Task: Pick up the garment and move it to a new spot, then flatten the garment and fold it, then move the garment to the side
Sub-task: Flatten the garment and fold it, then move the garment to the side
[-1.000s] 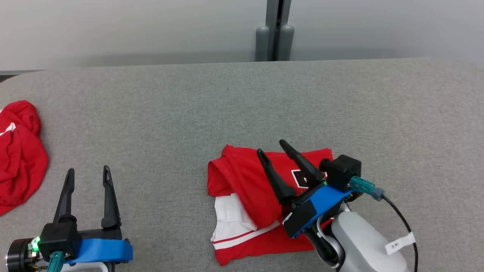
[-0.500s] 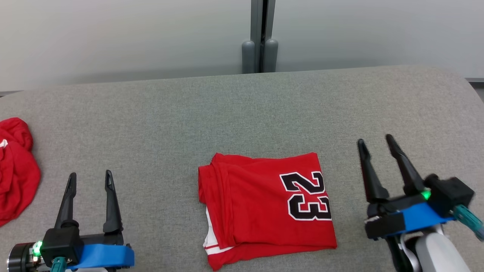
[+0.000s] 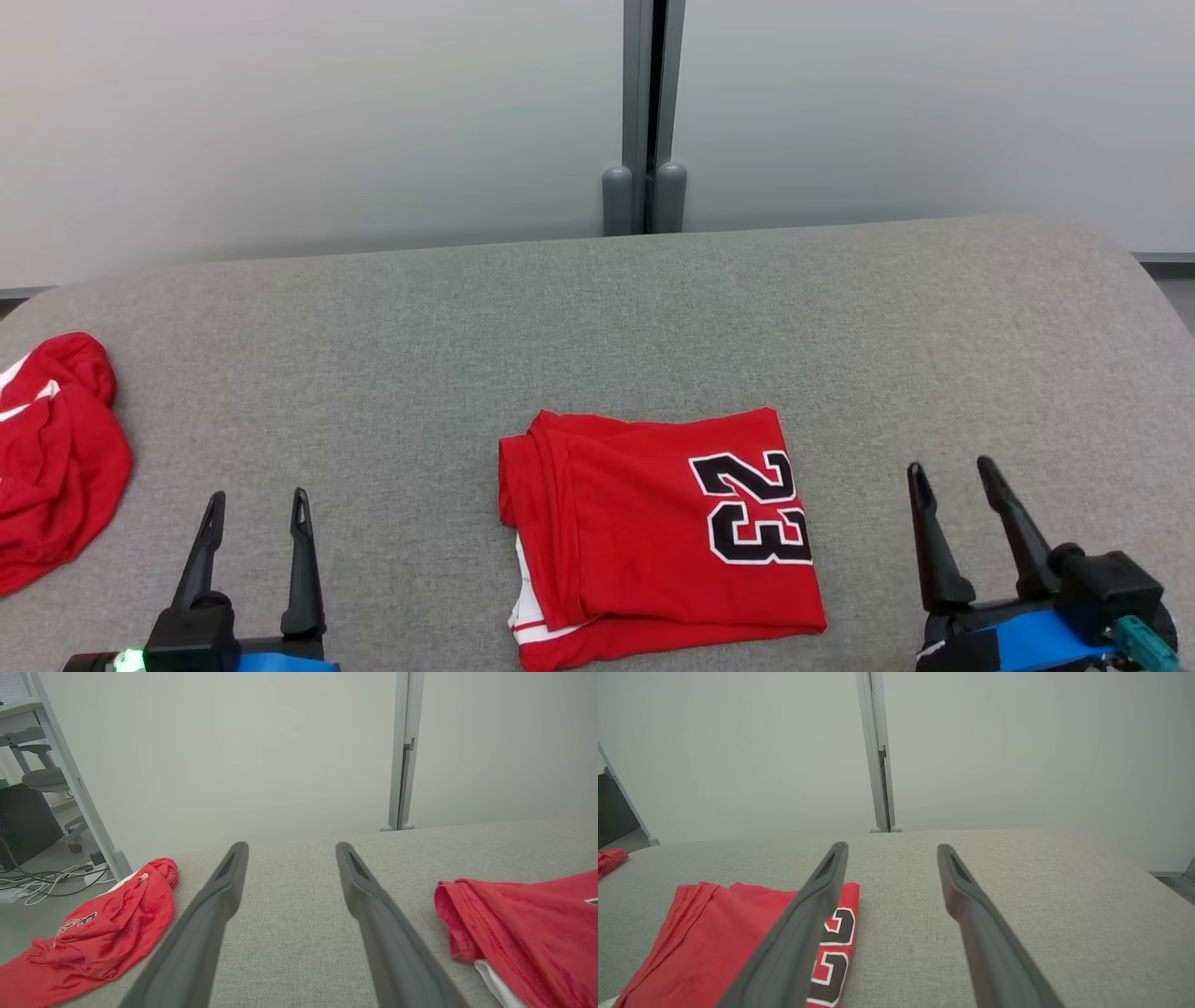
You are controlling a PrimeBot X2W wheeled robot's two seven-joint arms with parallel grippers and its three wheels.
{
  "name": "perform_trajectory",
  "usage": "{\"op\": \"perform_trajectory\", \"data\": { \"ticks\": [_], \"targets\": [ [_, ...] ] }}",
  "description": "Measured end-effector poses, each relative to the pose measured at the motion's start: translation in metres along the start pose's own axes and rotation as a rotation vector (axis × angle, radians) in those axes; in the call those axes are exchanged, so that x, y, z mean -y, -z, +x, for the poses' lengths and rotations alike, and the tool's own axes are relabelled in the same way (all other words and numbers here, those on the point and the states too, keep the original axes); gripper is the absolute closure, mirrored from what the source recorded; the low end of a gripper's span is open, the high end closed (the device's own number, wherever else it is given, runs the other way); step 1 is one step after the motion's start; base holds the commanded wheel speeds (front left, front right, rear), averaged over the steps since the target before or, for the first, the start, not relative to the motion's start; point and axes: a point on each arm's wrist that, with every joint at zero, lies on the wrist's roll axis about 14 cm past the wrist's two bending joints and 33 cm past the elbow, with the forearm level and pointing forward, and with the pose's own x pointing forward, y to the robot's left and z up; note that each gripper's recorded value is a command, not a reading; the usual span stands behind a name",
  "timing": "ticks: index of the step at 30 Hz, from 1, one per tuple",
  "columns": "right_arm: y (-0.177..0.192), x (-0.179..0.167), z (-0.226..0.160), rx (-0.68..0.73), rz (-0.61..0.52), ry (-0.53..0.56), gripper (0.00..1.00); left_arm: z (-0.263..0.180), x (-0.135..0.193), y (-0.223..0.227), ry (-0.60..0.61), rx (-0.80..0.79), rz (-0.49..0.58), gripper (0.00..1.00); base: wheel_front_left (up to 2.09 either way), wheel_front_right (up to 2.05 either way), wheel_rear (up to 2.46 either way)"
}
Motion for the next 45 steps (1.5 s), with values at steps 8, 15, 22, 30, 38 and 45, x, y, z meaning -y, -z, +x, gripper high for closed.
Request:
{"op": "perform_trajectory", "data": {
  "ticks": [8, 15, 22, 30, 38, 45],
  "targets": [
    [0.011, -0.007, -0.005, -0.034, 0.012, -0.011, 0.00, -0.008, -0.002, 0.004, -0.006, -0.014, -0.002, 0.00, 0.00, 0.00, 0.00],
    [0.016, -0.008, -0.006, -0.049, 0.015, -0.011, 0.00, -0.009, -0.003, 0.008, -0.005, -0.025, 0.001, 0.00, 0.00, 0.00, 0.00],
    [0.018, -0.016, 0.002, -0.056, 0.008, -0.040, 0.00, -0.010, -0.003, 0.010, -0.005, -0.032, -0.006, 0.00, 0.00, 0.00, 0.00],
    [0.017, -0.036, 0.043, -0.071, -0.034, -0.123, 0.00, -0.003, -0.005, 0.009, -0.012, -0.030, -0.005, 0.00, 0.00, 0.00, 0.00],
    [0.075, -0.046, 0.056, -0.268, -0.042, -0.162, 0.00, 0.004, -0.008, 0.014, -0.026, -0.044, -0.009, 0.00, 0.00, 0.00, 0.00],
    [0.126, -0.053, 0.047, -0.432, -0.030, -0.181, 0.00, 0.009, -0.014, 0.020, -0.048, -0.062, -0.015, 0.00, 0.00, 0.00, 0.00]
  ]
}}
